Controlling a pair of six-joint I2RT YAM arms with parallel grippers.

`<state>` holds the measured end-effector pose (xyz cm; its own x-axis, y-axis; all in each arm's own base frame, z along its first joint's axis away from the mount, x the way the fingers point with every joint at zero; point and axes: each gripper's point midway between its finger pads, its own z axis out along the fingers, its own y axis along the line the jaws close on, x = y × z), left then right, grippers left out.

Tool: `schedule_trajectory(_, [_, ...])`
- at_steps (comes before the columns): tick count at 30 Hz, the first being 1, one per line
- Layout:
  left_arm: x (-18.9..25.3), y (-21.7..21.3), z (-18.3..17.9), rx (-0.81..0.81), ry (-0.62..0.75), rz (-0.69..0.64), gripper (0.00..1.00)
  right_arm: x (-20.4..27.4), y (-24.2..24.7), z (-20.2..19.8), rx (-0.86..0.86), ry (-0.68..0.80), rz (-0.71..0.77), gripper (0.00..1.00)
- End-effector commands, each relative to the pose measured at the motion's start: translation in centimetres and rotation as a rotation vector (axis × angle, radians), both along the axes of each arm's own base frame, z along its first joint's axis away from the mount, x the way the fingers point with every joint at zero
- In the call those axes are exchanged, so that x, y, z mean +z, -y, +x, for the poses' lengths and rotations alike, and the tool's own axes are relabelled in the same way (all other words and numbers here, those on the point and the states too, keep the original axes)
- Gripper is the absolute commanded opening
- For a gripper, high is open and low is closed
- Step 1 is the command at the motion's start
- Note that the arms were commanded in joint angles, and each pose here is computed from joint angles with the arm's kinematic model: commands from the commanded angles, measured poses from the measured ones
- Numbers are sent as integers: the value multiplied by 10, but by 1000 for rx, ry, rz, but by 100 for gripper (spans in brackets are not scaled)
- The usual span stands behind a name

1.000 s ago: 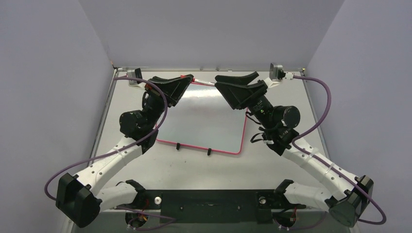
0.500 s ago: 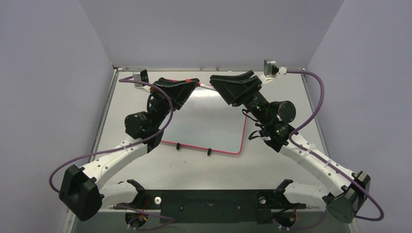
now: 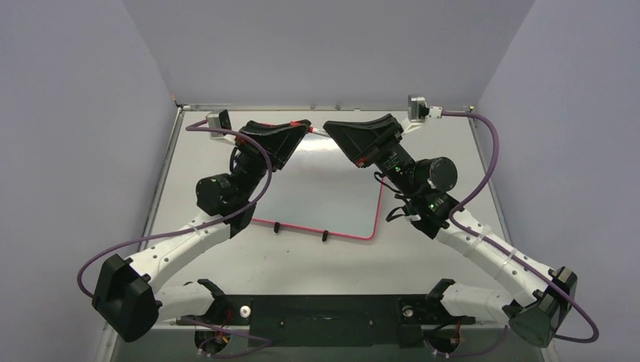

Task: Write a sentence on the whiteboard
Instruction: Pass from the left arm to the right, then pass from the right arm to the left

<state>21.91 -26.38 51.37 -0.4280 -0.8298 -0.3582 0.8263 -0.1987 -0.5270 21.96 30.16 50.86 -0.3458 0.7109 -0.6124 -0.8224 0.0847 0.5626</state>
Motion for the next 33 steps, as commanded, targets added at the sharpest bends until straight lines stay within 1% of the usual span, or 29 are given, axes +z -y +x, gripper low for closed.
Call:
schedule_trajectory(1, [16, 0, -29, -56, 90, -2, 22, -7, 1, -5, -17, -3, -44, 0])
schedule_trajectory(2, [13, 2, -28, -50, 87, 26, 27, -9, 2, -4, -28, -9, -56, 0])
schedule_trajectory(3, [11, 5, -32, -59, 100, 59, 36, -6, 5, -6, -33, -4, -54, 0])
schedule_trajectory(4, [6, 8, -34, -53, 107, 104, 39, -7, 6, -5, -40, -9, -66, 0])
schedule_trajectory(6, [-2, 11, -37, -35, 115, 177, 47, -4, 12, -9, -49, -5, -71, 0])
schedule_trajectory(8, [-9, 12, -41, -11, 123, 254, 51, -2, 16, -12, -53, 0, -79, 0])
schedule_trajectory(9, [-12, 12, -40, 17, 140, 289, 52, -4, 16, -12, -49, -3, -92, 0])
schedule_trajectory(10, [-17, 12, -43, 17, 129, 337, 52, 0, 17, -14, -49, 5, -94, 0])
schedule_trajectory(13, [-24, 9, -46, 57, 171, 437, 52, 2, 17, -20, -30, 18, -139, 0])
schedule_trajectory(17, [-37, 9, -52, 34, 196, 570, 48, 3, 15, -30, 16, 31, -188, 0])
schedule_trajectory(20, [-36, 6, -54, 12, 220, 587, 45, 1, 10, -37, 62, 41, -208, 0])
schedule_trajectory(21, [-34, 5, -57, -13, 239, 575, 45, 1, 9, -40, 82, 46, -212, 0])
schedule_trajectory(22, [-34, 4, -60, -45, 230, 562, 44, 0, 7, -41, 94, 47, -216, 0])
schedule_trajectory(23, [-30, 3, -66, -66, 281, 544, 44, -1, 5, -45, 117, 54, -220, 0])
schedule_trajectory(25, [-28, 2, -73, -117, 301, 528, 44, -3, 3, -48, 141, 61, -230, 0])
schedule_trajectory(30, [-26, 2, -76, -149, 307, 525, 44, -6, 1, -55, 179, 78, -247, 0])
schedule_trajectory(32, [-25, 2, -77, -154, 316, 527, 38, -8, 0, -54, 177, 77, -255, 0])
schedule_trajectory(33, [-25, 3, -78, -162, 323, 532, 32, -9, 0, -54, 176, 78, -257, 0])
